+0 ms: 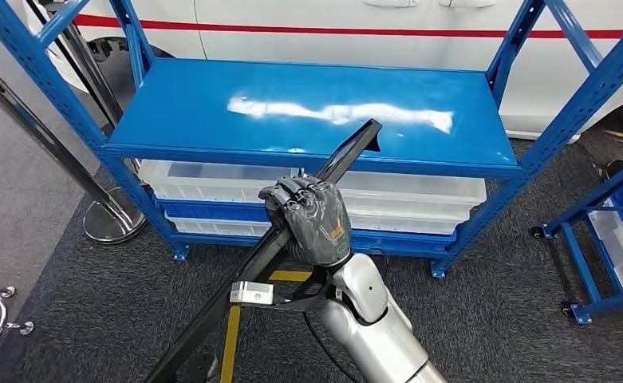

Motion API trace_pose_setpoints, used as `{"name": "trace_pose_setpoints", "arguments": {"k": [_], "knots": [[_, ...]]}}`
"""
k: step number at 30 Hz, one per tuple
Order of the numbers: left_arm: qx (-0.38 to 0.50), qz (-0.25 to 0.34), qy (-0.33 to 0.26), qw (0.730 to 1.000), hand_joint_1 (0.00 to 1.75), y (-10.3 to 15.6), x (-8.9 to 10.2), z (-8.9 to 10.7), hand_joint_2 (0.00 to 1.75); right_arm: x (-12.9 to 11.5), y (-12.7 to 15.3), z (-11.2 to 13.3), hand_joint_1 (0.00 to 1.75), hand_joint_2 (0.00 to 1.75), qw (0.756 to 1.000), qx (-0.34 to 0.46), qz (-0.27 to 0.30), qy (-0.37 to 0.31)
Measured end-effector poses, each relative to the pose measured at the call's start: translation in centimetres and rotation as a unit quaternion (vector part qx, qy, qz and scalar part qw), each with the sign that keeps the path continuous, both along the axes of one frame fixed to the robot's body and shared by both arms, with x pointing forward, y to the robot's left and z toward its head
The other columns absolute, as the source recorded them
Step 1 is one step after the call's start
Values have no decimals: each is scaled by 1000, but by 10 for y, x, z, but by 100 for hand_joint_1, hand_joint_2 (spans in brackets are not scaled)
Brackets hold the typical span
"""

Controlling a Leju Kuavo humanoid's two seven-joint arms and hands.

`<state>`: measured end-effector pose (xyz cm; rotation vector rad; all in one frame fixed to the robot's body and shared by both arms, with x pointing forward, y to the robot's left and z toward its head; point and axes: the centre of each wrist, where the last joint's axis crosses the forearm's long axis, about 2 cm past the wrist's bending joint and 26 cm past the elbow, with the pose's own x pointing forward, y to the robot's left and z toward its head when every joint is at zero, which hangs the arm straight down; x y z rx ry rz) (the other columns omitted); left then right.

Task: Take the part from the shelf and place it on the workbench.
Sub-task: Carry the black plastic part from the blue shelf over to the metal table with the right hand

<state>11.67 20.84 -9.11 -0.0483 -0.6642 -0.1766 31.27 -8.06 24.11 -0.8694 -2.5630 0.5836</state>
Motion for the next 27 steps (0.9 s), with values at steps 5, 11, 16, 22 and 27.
{"name": "trace_pose_setpoints", "arguments": {"k": [5,11,16,22,27], "knots": [[3,4,1,1000,0,1,-1,0,175,0,2,0,175,175,1000,-2,2,-2],[2,7,2,1000,0,1,-2,-1,175,-1,3,-3,175,175,1000,-15,-3,-2],[-2,2,1,1000,0,-1,1,1,175,-1,3,-2,175,175,1000,-13,-5,0],[-6,-5,1,1000,0,-7,3,2,175,-1,3,-2,175,175,1000,-14,-6,-2],[-4,-8,4,1000,0,-7,4,2,175,-1,2,0,175,175,1000,-10,-6,-5]]}}
